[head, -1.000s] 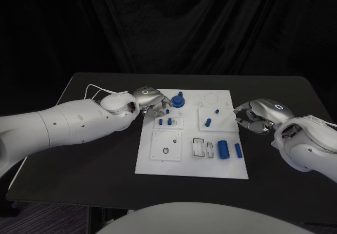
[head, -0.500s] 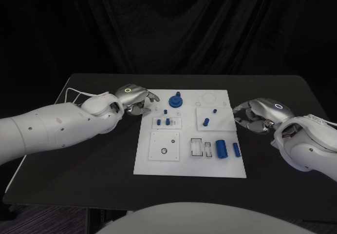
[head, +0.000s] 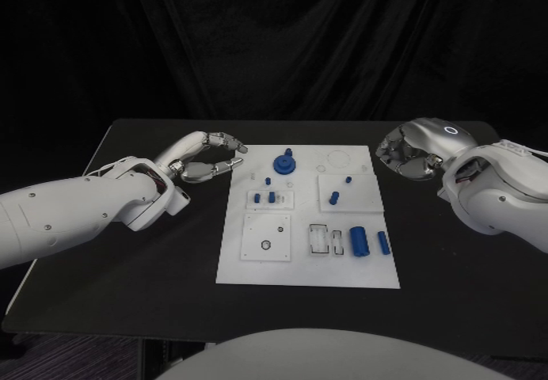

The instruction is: Assemble the parts on the task board

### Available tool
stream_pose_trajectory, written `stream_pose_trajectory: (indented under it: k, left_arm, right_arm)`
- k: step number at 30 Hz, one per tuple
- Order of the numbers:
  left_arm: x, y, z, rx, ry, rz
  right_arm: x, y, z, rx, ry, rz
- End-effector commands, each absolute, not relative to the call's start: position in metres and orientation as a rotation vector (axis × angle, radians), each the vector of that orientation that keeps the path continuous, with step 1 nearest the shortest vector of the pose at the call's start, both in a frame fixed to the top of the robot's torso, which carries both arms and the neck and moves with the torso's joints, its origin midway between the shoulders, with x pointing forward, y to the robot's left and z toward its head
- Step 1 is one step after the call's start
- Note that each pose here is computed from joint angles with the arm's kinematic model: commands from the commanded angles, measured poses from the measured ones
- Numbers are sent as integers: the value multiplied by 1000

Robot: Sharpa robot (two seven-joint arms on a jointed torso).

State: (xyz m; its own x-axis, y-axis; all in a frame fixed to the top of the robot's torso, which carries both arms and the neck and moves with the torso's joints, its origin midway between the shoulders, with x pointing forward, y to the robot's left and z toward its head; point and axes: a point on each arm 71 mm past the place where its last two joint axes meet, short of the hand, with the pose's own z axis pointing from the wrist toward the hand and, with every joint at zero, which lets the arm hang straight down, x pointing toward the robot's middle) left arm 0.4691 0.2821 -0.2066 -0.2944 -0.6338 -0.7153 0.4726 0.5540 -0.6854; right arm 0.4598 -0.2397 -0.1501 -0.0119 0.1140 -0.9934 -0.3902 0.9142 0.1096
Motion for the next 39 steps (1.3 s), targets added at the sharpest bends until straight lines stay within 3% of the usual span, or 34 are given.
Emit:
stream_pose_trajectory:
  k: [1, 8, 12, 23, 39]
  left_arm:
    - [466, 278, -199, -488, 1433, -1448]
    - [455, 271, -195, -846, 1345, -1724]
    - [447, 267, -193, -953, 1302, -1837]
    - [435, 265, -189, -1009, 1262, -1915]
    - [427, 257, -187, -1016, 1269, -1961]
  right_arm:
    - [466, -235, -155, -332, 1596, 424]
    - [485, -235, -162, -362, 1620, 399]
    - [491, -237, -168, -359, 1616, 391]
    - [488, -238, -184, -356, 1638, 397]
    - [476, -235, -189, -364, 1649, 435]
